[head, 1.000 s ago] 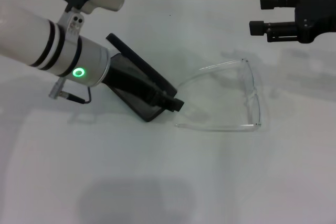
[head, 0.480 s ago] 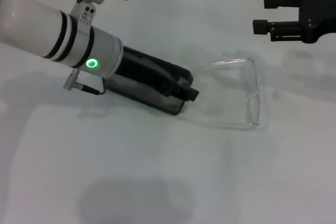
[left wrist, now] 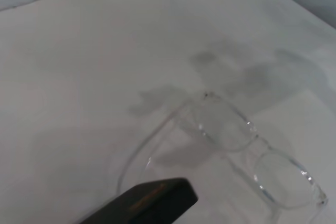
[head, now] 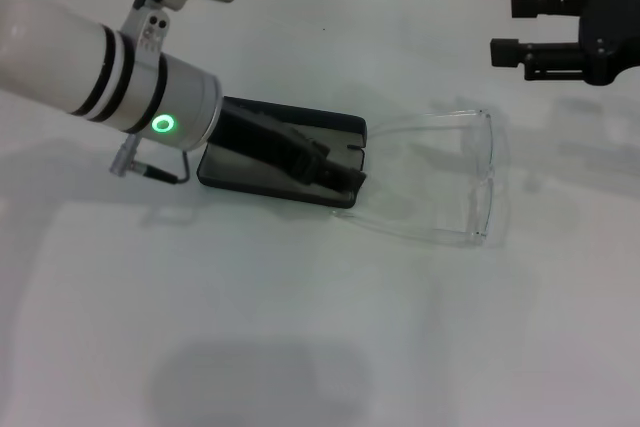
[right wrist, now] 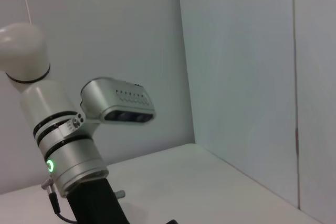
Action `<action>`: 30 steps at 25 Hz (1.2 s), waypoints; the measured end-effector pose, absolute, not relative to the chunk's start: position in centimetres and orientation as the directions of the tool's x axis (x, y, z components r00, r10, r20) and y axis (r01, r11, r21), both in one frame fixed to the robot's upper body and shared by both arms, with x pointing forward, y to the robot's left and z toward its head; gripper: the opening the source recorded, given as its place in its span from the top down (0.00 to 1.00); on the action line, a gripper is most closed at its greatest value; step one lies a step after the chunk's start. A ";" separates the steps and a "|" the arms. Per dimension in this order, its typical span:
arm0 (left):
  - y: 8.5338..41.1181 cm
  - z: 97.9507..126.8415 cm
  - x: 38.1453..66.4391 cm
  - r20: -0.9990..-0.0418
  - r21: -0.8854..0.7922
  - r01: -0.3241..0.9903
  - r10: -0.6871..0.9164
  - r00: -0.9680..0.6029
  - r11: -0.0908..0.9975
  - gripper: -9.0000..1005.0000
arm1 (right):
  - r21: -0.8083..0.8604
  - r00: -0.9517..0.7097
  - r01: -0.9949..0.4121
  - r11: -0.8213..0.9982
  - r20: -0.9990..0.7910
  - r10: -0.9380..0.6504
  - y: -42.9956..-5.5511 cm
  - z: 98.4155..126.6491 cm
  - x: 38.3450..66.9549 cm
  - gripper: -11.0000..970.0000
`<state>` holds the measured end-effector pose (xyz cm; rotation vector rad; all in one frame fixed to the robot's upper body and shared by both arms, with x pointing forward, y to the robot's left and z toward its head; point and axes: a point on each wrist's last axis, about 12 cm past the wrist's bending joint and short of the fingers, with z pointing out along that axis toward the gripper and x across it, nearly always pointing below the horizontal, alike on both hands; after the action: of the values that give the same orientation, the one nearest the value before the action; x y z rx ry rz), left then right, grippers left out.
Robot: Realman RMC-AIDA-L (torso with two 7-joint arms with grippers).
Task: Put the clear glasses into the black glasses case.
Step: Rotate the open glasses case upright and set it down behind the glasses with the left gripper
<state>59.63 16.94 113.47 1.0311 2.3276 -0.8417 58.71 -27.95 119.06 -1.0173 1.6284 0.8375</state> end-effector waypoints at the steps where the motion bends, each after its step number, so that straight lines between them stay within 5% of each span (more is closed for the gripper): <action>1: 17.1 113.4 59.6 -0.612 -0.344 0.771 0.495 -0.617 0.537 0.31 | 0.046 -0.146 -0.913 0.406 -0.965 -0.217 -28.0 119.1 58.7 0.26; 10: 18.9 115.7 58.6 -0.632 -0.232 0.804 0.543 -0.553 0.548 0.31 | 0.047 -0.142 -0.910 0.411 -0.969 -0.203 -28.4 119.4 58.6 0.26; 17: 20.4 119.6 57.9 -0.677 0.081 0.856 0.659 -0.329 0.510 0.31 | 0.064 -0.139 -0.893 0.445 -0.981 -0.137 -30.2 120.0 58.3 0.26; 30: 19.7 116.6 59.2 -0.561 0.326 0.898 0.825 -0.068 0.296 0.31 | 0.166 -0.193 -0.838 0.520 -0.981 0.002 -34.5 119.1 57.1 0.26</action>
<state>59.21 19.65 116.58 1.5369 1.8959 -0.1379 57.12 -34.45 119.13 -0.7335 1.5902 0.8954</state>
